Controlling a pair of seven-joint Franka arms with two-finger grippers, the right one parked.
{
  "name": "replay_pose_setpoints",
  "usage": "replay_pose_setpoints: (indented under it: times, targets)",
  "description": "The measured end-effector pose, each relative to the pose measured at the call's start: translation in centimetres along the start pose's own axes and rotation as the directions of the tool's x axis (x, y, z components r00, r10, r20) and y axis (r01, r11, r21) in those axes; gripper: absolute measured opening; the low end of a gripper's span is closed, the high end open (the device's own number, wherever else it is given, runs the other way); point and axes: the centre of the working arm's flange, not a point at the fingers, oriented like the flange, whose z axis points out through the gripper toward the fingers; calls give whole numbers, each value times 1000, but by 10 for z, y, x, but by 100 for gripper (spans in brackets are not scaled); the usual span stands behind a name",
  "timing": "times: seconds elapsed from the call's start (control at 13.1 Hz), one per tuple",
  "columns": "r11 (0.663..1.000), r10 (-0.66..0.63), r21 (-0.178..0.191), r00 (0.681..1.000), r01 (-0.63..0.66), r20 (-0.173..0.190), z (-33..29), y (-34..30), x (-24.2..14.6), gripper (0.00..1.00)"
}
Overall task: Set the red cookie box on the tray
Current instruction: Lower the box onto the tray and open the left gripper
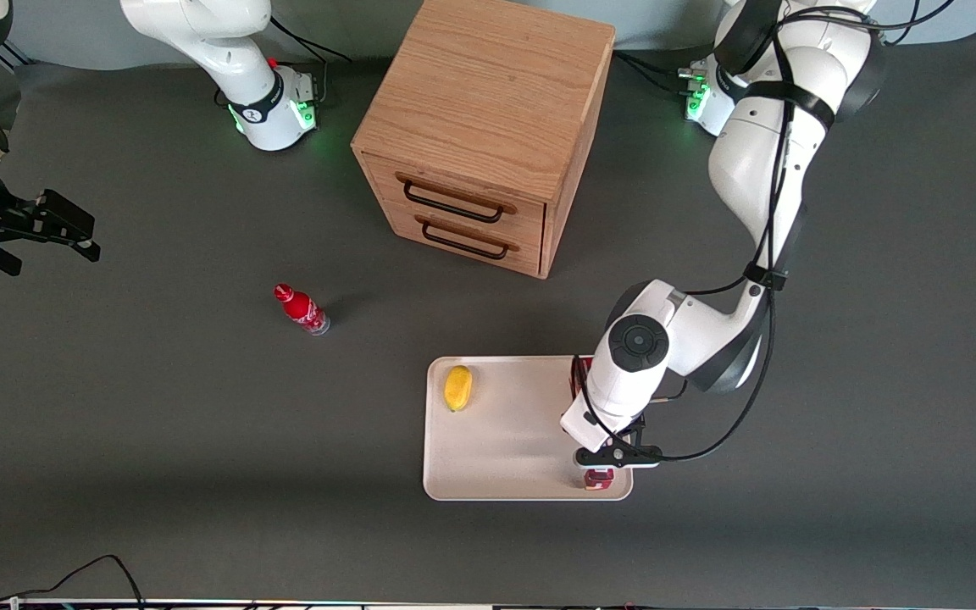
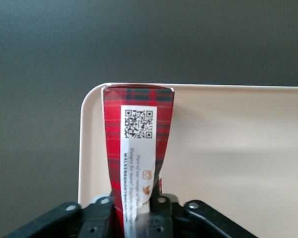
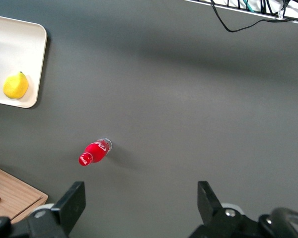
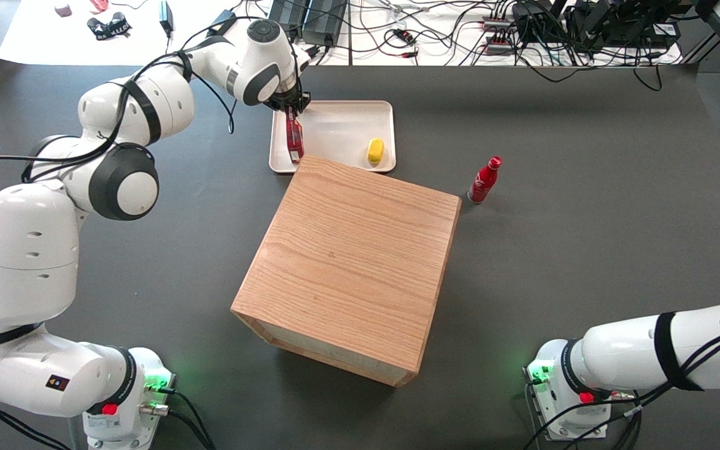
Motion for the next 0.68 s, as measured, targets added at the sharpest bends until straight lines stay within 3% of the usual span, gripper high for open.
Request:
replay_pose_setpoints:
  times: [0.3,0.46,0.68]
  targets:
    - [1000,-19,7,1000,19,-18,-18,-10,14,78]
    - [997,-61,47,998,59,32,-56,-39,30,100]
    - [1000,-17,29,988,13,153,-175,-131,56,100]
